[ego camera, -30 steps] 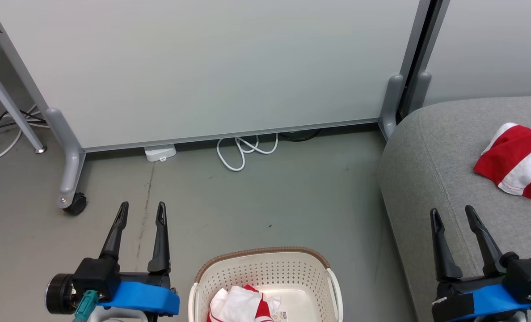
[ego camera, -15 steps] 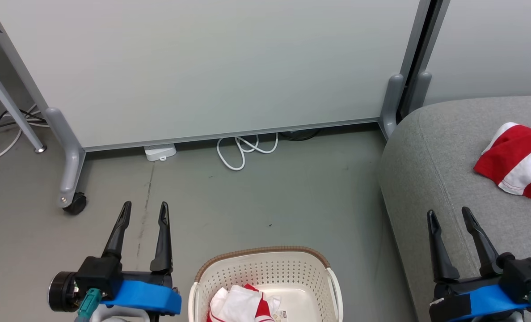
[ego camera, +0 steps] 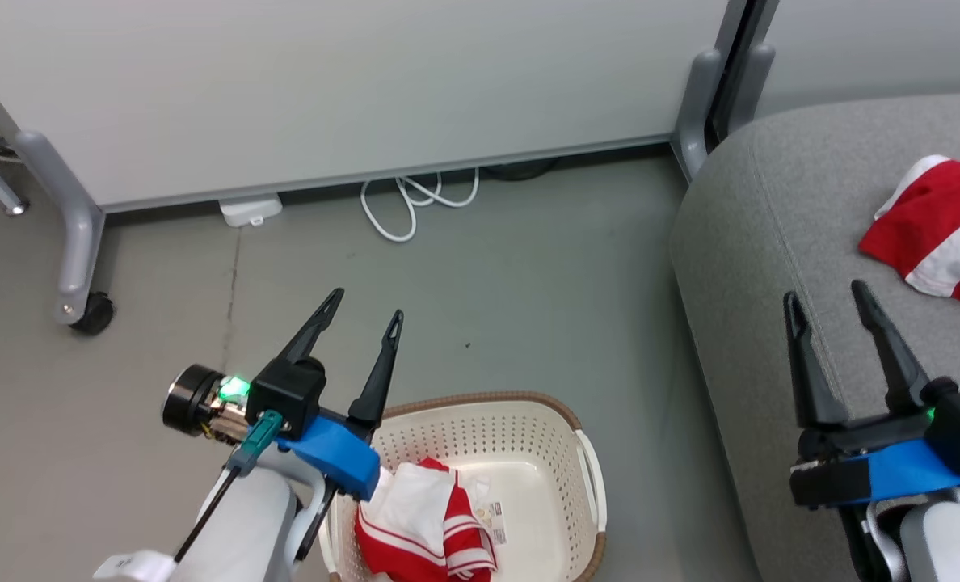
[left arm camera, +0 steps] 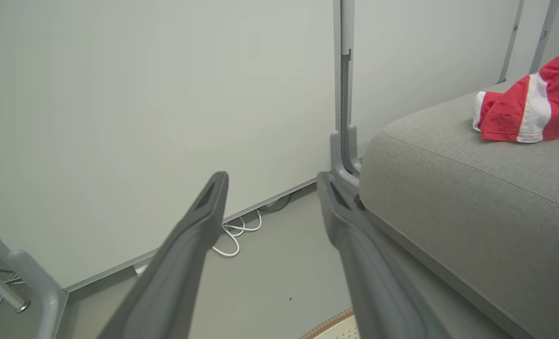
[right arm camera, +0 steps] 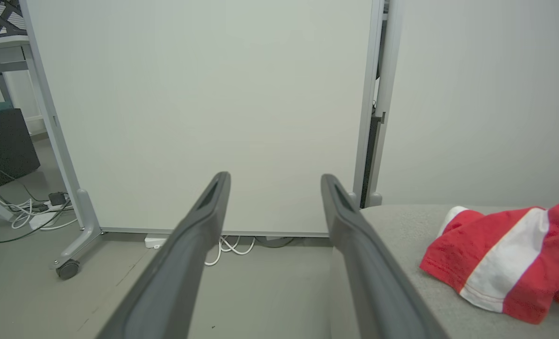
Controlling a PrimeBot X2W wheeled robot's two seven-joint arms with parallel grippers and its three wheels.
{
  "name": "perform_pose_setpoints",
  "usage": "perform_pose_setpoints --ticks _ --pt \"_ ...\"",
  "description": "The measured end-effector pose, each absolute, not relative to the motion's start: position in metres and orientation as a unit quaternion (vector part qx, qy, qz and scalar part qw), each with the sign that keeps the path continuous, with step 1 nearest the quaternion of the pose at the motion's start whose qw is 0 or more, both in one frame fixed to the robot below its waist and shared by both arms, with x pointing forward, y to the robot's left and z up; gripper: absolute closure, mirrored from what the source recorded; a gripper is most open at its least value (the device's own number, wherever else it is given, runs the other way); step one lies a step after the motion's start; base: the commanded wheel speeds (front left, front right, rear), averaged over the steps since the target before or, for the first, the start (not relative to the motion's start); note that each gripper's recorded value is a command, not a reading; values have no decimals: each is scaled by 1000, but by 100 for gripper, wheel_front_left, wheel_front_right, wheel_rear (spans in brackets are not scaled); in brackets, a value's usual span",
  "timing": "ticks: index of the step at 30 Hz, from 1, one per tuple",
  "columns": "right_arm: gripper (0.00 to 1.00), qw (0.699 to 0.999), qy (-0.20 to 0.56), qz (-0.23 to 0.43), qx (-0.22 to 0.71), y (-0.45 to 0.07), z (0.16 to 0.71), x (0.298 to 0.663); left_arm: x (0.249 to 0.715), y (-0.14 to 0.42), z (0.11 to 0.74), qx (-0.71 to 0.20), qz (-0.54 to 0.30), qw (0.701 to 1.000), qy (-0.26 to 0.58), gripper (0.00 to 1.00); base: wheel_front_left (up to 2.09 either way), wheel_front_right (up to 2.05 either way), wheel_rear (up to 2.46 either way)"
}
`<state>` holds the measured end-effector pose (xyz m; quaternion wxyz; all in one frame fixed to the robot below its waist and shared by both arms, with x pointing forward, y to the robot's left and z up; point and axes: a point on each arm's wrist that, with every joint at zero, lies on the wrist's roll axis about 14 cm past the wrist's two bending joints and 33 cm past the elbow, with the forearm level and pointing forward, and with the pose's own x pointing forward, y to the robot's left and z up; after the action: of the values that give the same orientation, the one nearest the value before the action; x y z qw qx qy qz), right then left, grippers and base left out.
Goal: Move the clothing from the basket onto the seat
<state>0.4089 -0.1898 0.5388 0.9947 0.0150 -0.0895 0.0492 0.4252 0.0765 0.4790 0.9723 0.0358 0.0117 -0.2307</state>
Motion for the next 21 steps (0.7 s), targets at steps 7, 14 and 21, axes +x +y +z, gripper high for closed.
perform_pose_setpoints --ticks 7,14,21 --pt "0 995 -87 44 -6 -206 533 444 438 43 401 101 -326 933 116 0 0 0 0" --pt "0 997 -69 36 -15 -217 514 468 414 31 306 179 -418 859 236 0 0 0 0" --pt "0 998 -45 39 -22 -221 487 490 404 31 242 249 -482 782 307 0 0 0 0"
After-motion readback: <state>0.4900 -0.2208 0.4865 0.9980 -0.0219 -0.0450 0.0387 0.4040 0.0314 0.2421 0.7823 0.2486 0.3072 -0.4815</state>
